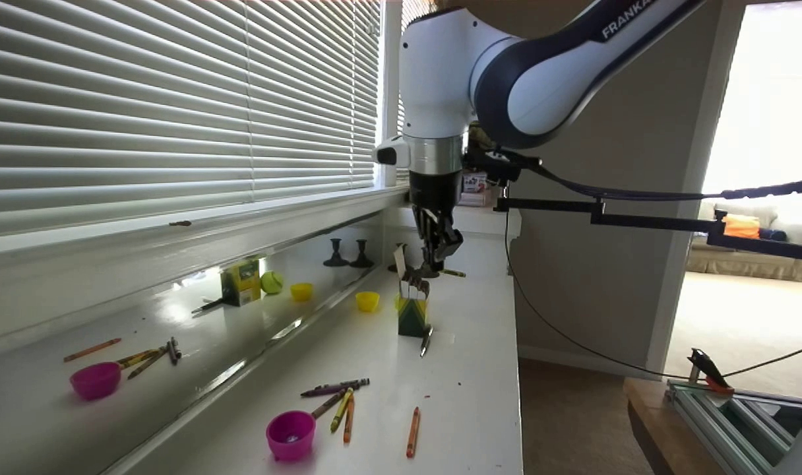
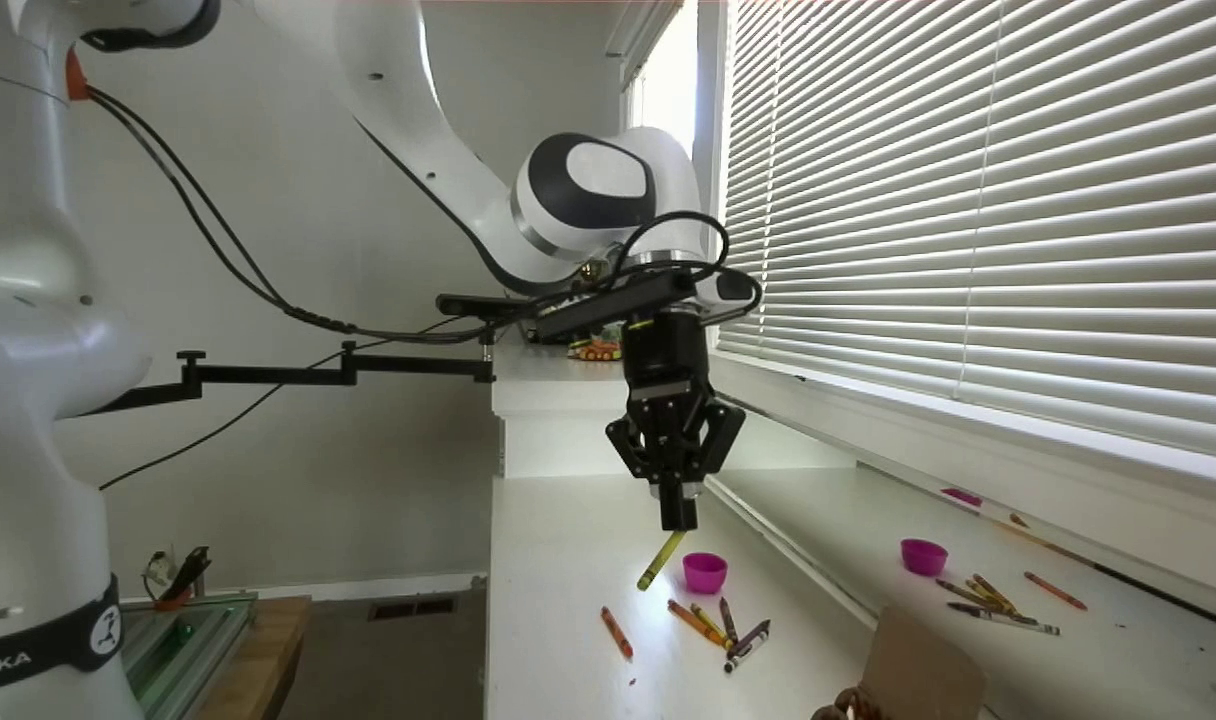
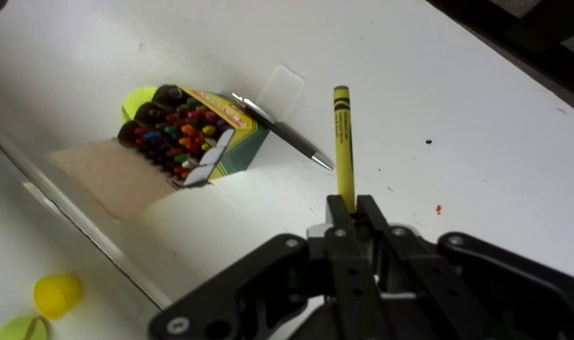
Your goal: Put one crayon back into the box
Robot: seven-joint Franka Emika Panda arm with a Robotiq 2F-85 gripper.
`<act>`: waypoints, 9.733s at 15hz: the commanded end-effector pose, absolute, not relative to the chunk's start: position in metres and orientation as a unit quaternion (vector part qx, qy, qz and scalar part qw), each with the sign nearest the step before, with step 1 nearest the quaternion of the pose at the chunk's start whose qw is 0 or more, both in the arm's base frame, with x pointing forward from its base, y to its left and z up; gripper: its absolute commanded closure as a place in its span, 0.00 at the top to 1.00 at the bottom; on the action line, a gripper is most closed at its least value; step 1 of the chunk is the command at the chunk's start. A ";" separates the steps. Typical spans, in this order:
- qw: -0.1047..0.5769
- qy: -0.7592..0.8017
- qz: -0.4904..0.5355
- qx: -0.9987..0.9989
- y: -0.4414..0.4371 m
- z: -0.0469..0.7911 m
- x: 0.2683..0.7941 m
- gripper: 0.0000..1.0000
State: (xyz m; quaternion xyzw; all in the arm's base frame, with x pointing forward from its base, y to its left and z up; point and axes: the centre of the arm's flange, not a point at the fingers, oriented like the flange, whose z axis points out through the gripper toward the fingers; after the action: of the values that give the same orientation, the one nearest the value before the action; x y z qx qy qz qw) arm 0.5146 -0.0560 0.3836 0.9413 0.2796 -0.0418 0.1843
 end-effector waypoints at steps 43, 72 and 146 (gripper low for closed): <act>0.327 -0.198 0.246 0.891 -0.130 0.388 0.484 0.10; 0.292 -0.406 0.366 0.785 -0.174 0.338 0.517 0.02; 0.237 -0.373 0.403 0.801 -0.163 0.250 0.520 0.02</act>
State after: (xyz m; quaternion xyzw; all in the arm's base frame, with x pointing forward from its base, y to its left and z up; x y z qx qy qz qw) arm 0.5181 -0.1625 0.2642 0.7972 -0.3737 0.4006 0.2536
